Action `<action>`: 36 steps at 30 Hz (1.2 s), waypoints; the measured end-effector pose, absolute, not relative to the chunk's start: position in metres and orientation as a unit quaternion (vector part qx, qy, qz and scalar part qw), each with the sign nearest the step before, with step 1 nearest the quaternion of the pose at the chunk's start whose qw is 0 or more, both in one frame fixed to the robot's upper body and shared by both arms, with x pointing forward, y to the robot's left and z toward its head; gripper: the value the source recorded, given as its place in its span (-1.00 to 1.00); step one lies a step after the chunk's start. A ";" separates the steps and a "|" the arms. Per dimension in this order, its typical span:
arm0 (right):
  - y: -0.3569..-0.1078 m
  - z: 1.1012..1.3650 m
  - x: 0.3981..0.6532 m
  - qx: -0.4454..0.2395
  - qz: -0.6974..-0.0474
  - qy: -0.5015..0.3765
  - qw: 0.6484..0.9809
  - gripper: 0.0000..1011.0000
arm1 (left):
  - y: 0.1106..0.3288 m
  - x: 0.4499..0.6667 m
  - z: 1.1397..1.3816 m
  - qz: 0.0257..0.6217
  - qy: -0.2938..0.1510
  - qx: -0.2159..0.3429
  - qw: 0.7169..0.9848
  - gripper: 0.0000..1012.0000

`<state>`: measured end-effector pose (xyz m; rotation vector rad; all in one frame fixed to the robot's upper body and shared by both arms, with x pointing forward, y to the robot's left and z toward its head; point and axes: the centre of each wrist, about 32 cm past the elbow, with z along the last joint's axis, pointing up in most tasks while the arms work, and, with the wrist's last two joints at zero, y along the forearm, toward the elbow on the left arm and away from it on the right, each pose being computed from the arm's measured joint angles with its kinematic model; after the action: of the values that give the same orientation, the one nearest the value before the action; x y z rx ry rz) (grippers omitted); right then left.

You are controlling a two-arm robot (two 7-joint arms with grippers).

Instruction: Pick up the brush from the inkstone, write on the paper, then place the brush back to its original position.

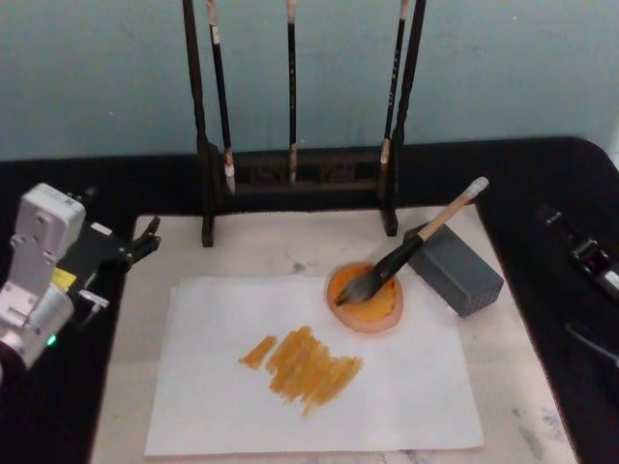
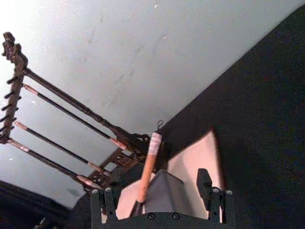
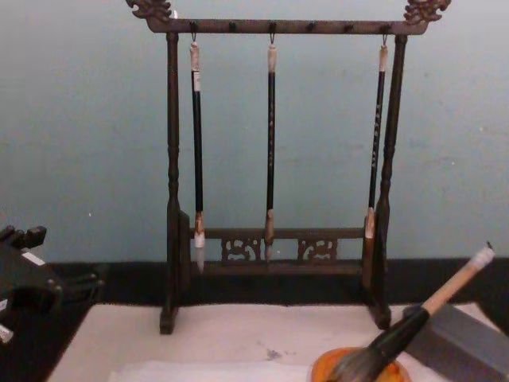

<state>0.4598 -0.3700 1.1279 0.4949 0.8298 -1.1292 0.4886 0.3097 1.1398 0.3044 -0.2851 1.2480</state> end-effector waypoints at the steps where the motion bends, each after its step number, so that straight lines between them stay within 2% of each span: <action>1: -0.367 1.126 0.466 0.228 -0.507 0.383 0.738 0.98 | 0.310 0.489 1.140 0.580 -0.132 0.141 0.791 1.00; 15: -0.346 1.112 0.528 0.223 -0.488 0.411 0.737 0.98 | 0.310 0.489 1.140 0.580 -0.132 0.141 0.791 1.00; 25: -0.332 1.109 0.557 0.222 -0.473 0.419 0.742 0.98 | 0.310 0.489 1.140 0.580 -0.132 0.142 0.791 1.00; 36: -0.322 1.110 0.572 0.219 -0.464 0.421 0.749 0.98 | 0.310 0.489 1.140 0.580 -0.132 0.141 0.791 1.00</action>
<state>0.5720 -0.3216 1.1096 0.4785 0.9199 -1.0136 0.4886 0.3097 1.1398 0.3045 -0.2850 1.2480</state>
